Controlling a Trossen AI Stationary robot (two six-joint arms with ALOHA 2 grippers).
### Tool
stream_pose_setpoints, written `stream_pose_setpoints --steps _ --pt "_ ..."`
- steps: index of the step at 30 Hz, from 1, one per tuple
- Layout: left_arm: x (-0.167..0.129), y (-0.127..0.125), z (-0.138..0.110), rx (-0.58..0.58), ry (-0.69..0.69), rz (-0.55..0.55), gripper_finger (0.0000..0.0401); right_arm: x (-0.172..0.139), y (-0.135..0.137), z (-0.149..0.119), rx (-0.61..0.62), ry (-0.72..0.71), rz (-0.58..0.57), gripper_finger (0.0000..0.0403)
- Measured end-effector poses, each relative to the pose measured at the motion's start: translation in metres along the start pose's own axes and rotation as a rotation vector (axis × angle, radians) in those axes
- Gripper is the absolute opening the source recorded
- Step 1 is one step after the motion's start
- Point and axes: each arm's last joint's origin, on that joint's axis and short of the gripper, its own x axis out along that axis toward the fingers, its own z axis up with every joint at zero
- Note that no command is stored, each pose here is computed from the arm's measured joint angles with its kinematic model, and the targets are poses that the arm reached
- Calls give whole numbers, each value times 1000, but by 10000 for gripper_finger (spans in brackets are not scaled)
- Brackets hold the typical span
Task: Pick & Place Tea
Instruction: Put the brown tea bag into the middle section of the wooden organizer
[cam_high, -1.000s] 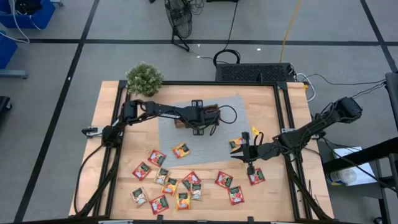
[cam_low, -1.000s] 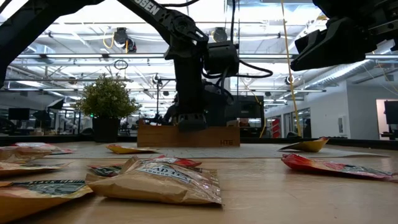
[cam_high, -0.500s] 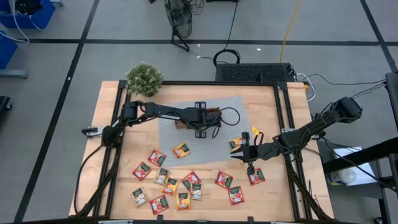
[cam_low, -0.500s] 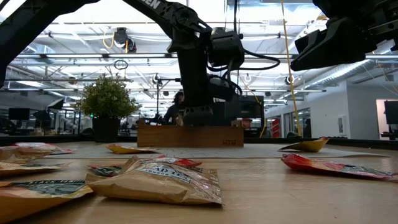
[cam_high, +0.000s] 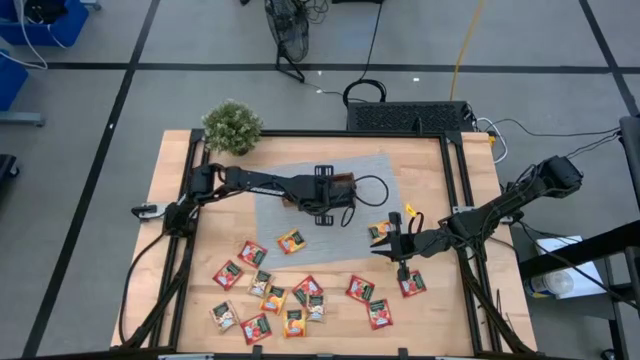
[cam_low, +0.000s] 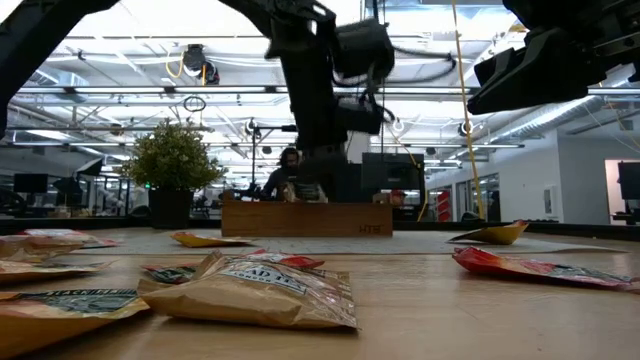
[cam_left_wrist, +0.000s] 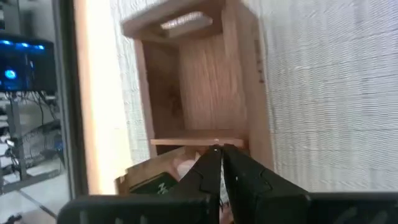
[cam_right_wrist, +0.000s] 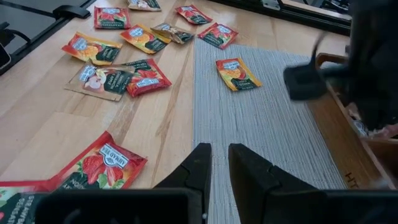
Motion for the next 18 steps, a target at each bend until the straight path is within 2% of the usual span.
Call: stream_pose_setpoints --steps 6,11,14,18 --pt "-44 0 2 3 -78 -4 26 0 0 0 0 0 0 43" --pt "-95 -5 0 -15 -173 -27 26 0 0 -1 18 8 2 43" --pt "-124 -11 -7 -8 -202 -79 26 0 0 -1 17 15 3 43" --pt "-159 -26 -24 18 -175 -172 26 0 0 -3 37 29 2 43"
